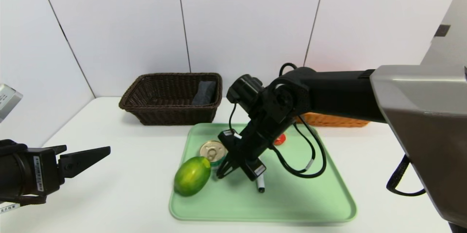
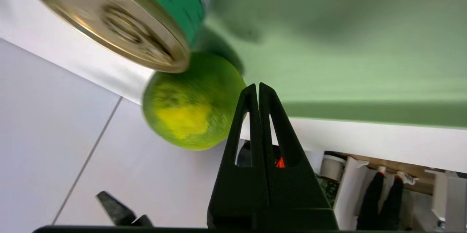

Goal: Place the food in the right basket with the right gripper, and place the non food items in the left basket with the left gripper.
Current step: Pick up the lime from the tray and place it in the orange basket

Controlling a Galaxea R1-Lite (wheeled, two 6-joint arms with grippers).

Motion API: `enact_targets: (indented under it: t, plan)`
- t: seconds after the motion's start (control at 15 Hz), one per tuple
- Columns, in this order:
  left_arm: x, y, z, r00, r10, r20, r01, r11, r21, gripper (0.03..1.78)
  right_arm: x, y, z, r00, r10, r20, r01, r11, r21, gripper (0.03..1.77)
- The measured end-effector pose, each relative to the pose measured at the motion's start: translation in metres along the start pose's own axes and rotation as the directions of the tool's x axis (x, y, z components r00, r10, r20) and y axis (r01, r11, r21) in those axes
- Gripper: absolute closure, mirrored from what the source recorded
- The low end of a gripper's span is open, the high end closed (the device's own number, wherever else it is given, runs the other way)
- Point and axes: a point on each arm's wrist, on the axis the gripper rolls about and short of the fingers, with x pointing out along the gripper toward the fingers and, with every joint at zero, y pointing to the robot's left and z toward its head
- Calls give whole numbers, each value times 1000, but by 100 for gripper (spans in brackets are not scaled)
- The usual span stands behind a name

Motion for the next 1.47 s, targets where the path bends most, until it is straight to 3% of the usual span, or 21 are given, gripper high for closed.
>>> enact_targets:
  t: [0.4, 0.47, 0.6, 0.8, 1.0, 1.13, 1.27, 1.47]
  plan:
    - [5, 0, 0, 1000, 5, -14, -5, 1000, -1, 12, -21, -5, 4, 1000, -5, -5, 5, 1000, -26, 175]
    - [6, 0, 0, 1000, 6, -16, -6, 1000, -1, 12, -25, -5, 1, 1000, 4, -13, -5, 999, -42, 167]
    - [7, 0, 0, 1000, 7, -22, -7, 1000, -1, 12, -33, -4, -5, 1000, 23, -21, -24, 998, -66, 131]
    - [8, 0, 0, 1000, 7, -25, -7, 1000, -1, 12, -45, -4, -15, 997, 45, -69, -51, 995, -90, 91]
    - [9, 0, 0, 1000, 9, -30, -9, 1000, -1, 12, -53, -8, -28, 996, 33, -81, -50, 977, -209, 65]
    - [10, 0, 0, 999, 10, -32, -10, 1000, -2, 12, -55, -9, -38, 999, 26, -48, -40, 946, -321, 52]
    - [9, 0, 0, 999, 9, -31, -9, 1000, -2, 12, -49, -9, -51, 999, 18, 51, 7, 893, -449, 42]
    - [9, 0, 0, 1000, 8, -29, -8, 1000, -4, 12, -38, -4, -70, 973, 66, 222, 102, 739, -666, 32]
